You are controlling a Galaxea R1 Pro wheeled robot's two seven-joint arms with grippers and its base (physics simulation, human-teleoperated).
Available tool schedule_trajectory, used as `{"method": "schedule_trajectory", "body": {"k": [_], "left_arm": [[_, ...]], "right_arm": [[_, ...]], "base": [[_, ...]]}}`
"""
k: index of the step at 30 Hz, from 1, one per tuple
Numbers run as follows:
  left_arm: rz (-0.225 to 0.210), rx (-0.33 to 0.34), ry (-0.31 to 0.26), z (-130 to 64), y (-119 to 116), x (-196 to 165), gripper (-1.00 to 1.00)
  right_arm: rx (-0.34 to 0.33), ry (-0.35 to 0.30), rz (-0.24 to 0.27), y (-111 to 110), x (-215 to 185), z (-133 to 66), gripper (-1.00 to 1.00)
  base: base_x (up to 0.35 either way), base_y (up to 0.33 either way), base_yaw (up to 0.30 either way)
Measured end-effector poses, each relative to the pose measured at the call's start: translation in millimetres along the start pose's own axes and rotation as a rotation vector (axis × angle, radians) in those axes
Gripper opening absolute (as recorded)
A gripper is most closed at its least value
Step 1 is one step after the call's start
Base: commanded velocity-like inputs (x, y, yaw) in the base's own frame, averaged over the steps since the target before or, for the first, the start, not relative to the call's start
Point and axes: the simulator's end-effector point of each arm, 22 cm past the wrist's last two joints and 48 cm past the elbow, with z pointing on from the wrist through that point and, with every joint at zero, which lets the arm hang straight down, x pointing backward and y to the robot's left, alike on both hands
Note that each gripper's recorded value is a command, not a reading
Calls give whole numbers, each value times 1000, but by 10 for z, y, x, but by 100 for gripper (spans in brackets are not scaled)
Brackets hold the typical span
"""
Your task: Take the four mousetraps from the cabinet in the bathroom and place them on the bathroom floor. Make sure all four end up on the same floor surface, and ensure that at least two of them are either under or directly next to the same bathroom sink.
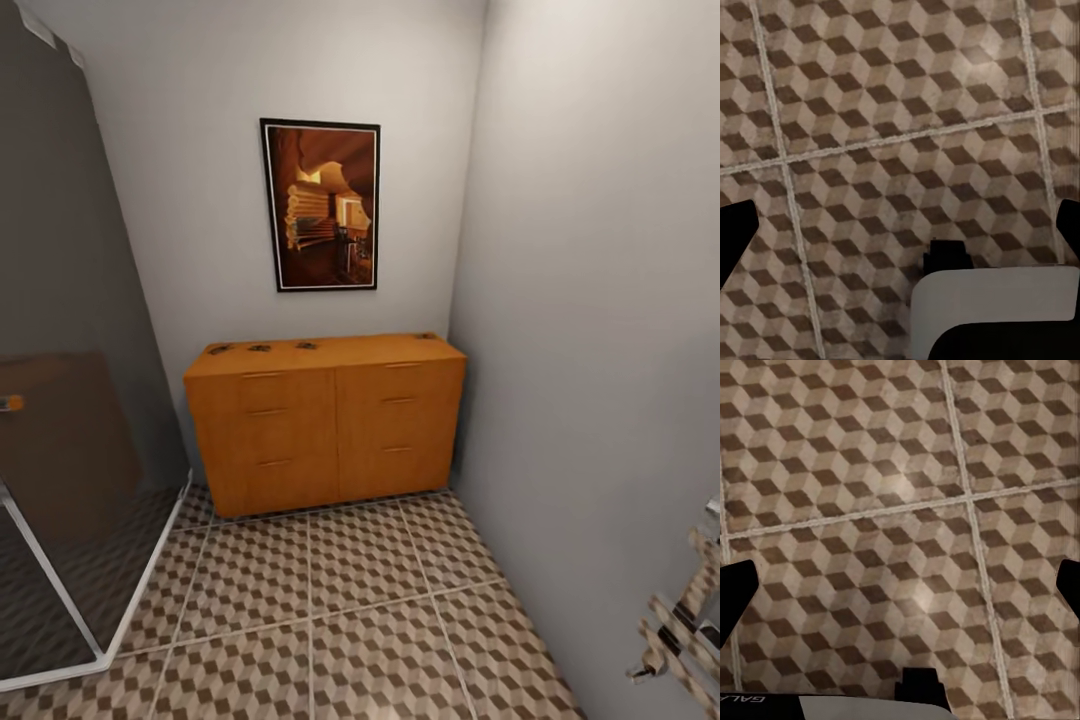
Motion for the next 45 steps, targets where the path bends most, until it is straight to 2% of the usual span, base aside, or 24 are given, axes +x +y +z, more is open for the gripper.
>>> {"method": "schedule_trajectory", "body": {"k": [35,45], "left_arm": [[0,-1,-1,-1,9,-2,100],[0,-1,0,-1,9,-1,100]], "right_arm": [[0,2,2,0,9,-1,100],[-3,43,-6,6,217,-20,100]], "base": [[312,-18,0],[333,0,0]]}}
